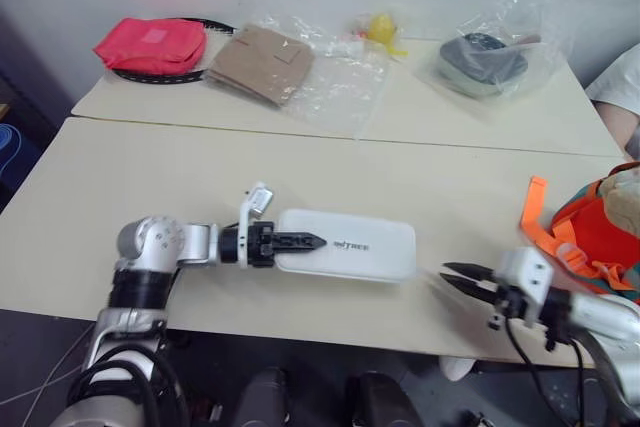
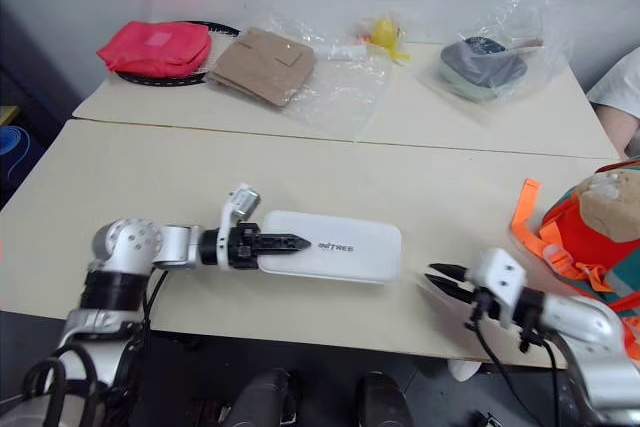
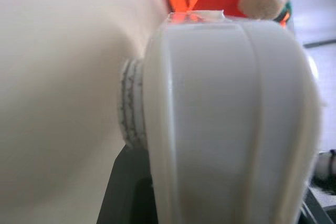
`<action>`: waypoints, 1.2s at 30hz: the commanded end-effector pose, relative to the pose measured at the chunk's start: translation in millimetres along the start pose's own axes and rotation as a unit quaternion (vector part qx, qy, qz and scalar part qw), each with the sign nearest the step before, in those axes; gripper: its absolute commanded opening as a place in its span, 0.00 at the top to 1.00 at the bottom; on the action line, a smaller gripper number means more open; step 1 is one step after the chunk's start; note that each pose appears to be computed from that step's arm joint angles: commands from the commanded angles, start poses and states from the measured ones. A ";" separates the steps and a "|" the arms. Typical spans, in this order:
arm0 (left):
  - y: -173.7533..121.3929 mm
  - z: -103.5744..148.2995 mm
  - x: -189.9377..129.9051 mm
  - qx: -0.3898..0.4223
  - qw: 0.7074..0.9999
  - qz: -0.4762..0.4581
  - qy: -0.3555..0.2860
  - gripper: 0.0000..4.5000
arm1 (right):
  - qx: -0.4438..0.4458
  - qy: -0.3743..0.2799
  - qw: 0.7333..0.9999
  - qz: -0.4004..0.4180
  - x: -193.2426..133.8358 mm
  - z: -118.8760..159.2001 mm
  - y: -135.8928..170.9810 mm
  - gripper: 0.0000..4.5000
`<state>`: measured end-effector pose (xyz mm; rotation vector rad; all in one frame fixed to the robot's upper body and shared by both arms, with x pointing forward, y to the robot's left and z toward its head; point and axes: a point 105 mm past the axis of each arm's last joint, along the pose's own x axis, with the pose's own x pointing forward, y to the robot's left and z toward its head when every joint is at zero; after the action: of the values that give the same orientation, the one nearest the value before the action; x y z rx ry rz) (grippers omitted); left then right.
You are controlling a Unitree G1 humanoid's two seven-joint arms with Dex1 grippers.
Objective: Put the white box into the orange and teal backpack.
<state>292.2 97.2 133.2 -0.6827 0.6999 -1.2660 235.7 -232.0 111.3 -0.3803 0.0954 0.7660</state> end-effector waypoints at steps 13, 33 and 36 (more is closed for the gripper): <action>-26.1 -2.5 -2.5 0.298 0.950 -0.052 -0.071 0.73 | 0.093 0.035 0.883 -0.460 -208.9 -31.8 -8.9 0.01; -29.9 -10.5 -34.6 0.311 0.948 -0.030 -0.068 0.73 | 0.091 -0.042 0.963 -0.250 -114.8 -3.4 -86.6 0.28; -30.6 -5.7 -40.4 0.313 0.946 -0.015 -0.084 0.73 | 0.098 -0.050 0.969 -0.221 -94.2 -2.8 -89.0 0.52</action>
<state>265.4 127.0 140.1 -0.2864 0.1966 -1.3431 226.3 -355.0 158.2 -0.1543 -0.0341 0.3066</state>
